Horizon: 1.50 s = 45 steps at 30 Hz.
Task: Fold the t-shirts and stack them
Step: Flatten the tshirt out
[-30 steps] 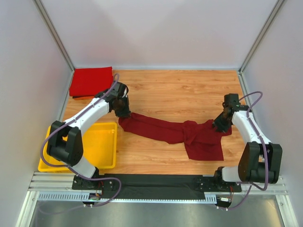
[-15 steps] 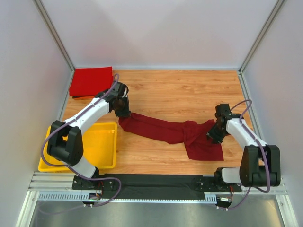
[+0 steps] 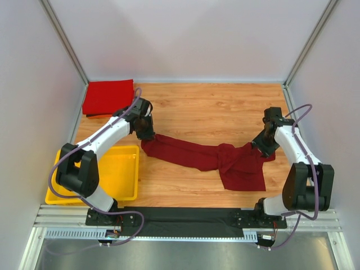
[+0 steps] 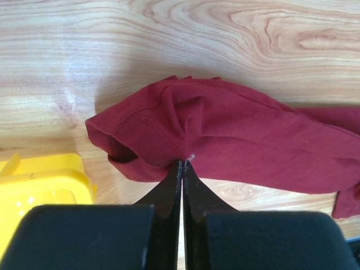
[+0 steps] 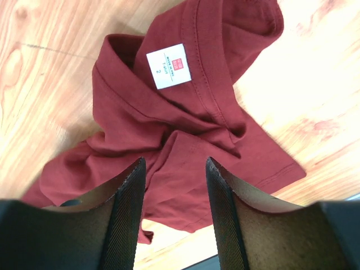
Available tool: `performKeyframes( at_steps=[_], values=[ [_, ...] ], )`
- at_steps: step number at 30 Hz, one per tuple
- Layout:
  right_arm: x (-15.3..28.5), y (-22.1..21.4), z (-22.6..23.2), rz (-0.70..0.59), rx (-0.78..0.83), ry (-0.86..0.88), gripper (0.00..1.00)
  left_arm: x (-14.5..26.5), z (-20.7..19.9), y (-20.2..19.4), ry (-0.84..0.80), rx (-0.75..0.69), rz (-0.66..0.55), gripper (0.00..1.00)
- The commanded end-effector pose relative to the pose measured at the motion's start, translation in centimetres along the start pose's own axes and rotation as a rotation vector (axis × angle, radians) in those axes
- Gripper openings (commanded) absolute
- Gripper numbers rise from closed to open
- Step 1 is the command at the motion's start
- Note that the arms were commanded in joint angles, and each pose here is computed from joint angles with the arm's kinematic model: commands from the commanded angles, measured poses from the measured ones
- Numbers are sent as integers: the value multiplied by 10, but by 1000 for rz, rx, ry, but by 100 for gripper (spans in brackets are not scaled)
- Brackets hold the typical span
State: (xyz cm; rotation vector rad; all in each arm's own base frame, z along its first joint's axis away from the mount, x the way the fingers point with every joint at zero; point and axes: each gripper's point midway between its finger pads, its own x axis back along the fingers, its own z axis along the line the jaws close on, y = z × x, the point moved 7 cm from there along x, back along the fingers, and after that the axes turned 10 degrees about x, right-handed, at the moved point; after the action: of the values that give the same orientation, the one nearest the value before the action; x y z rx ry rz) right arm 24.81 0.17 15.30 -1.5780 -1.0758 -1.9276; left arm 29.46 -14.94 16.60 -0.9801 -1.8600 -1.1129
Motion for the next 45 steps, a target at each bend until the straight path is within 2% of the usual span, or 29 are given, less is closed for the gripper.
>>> performKeyframes(
  at_steps=[1, 7, 24, 27, 31, 36, 41, 45],
  values=[
    [1, 6, 6, 34, -73, -27, 49, 2, -1, 0, -14, 16, -15, 0],
    [-14, 8, 13, 103, -112, -70, 49, 1, -2, -1, -29, 15, -9, 0],
    [-45, 7, 15, 130, -127, -132, 45, 1, -3, -1, -34, 14, -10, 0],
    [-48, 6, 15, 137, -121, -138, 40, 1, -2, -1, -29, 14, -12, 0],
    [-46, 6, 12, 128, -118, -144, 29, 2, -2, -1, -22, 13, -16, 0],
    [-42, 6, 8, 107, -107, -154, 1, 1, -1, -1, -18, 19, -16, 0],
    [-29, 11, 8, 65, -79, -125, 0, 2, -2, 0, -19, 19, -15, 0],
    [-2, 16, 4, -4, -44, -88, 0, 3, -1, -1, -15, 22, -17, 0]
  ],
)
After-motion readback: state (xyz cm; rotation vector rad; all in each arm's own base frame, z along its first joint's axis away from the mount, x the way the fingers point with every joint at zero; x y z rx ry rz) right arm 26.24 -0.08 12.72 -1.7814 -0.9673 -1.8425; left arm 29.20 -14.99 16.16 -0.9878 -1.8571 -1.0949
